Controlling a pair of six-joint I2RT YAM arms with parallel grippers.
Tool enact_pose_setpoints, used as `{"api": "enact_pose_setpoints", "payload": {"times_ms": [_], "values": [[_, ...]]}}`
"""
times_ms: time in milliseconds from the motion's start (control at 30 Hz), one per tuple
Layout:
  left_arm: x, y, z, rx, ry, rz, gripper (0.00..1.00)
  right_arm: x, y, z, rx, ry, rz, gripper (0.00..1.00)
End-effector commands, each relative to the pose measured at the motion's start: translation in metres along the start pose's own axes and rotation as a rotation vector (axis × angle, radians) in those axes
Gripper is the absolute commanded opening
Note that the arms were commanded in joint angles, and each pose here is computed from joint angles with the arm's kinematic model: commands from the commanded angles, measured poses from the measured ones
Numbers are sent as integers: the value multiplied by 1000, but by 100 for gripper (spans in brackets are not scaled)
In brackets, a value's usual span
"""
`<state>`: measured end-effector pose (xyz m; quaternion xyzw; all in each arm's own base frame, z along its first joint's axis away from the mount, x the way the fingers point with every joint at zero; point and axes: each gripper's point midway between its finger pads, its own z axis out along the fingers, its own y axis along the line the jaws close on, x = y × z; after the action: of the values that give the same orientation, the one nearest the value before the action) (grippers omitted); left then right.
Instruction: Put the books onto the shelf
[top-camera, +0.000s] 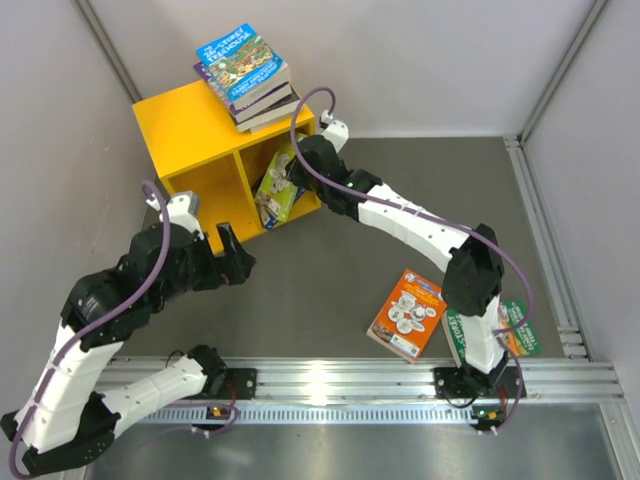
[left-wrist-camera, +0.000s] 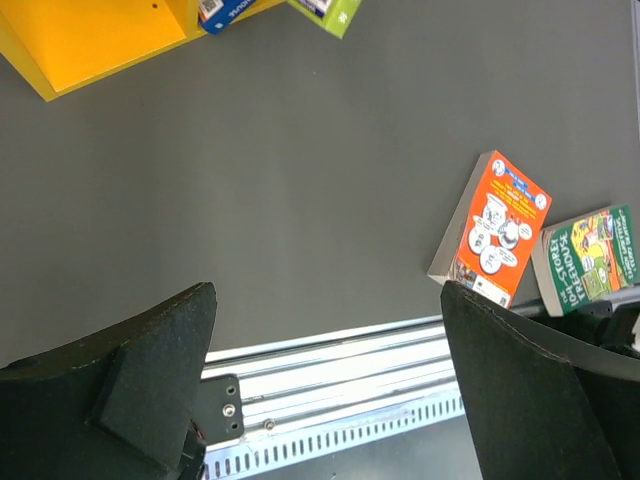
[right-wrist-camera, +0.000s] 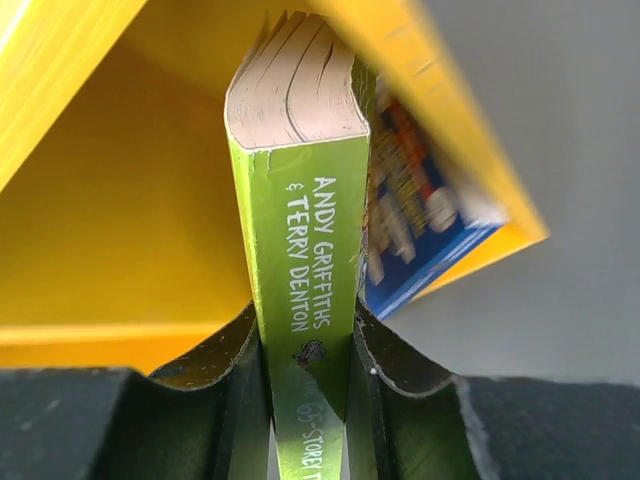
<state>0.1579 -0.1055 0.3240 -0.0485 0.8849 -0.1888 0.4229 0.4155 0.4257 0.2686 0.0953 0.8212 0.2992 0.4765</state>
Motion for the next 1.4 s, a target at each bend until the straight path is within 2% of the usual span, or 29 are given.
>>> {"api": "enact_pose_setpoints", "payload": {"times_ms": [0, 267, 633, 800, 1133, 1200, 1233, 1267, 1367], "values": [[13, 3, -5, 20, 44, 43, 99, -70, 34, -12, -33, -284, 107, 0], [26, 13, -7, 20, 64, 60, 99, -62, 27, 12, -37, -432, 203, 0], [32, 26, -19, -1, 70, 75, 99, -21, 2, 59, 143, -563, 186, 0], [39, 33, -22, -9, 75, 51, 99, 1, -12, 77, 190, -577, 184, 0], [51, 45, -28, -32, 73, -7, 99, 39, -32, 87, 240, -568, 156, 0], [54, 47, -27, -34, 77, -12, 99, 50, -34, 91, 233, -548, 154, 8], [55, 48, -27, -38, 80, -16, 99, 54, -34, 94, 225, -538, 166, 16], [56, 49, -27, -39, 81, -18, 99, 56, -35, 95, 219, -527, 172, 34], [56, 50, -27, -43, 77, -21, 99, 71, -37, 97, 206, -472, 186, 67]]}}
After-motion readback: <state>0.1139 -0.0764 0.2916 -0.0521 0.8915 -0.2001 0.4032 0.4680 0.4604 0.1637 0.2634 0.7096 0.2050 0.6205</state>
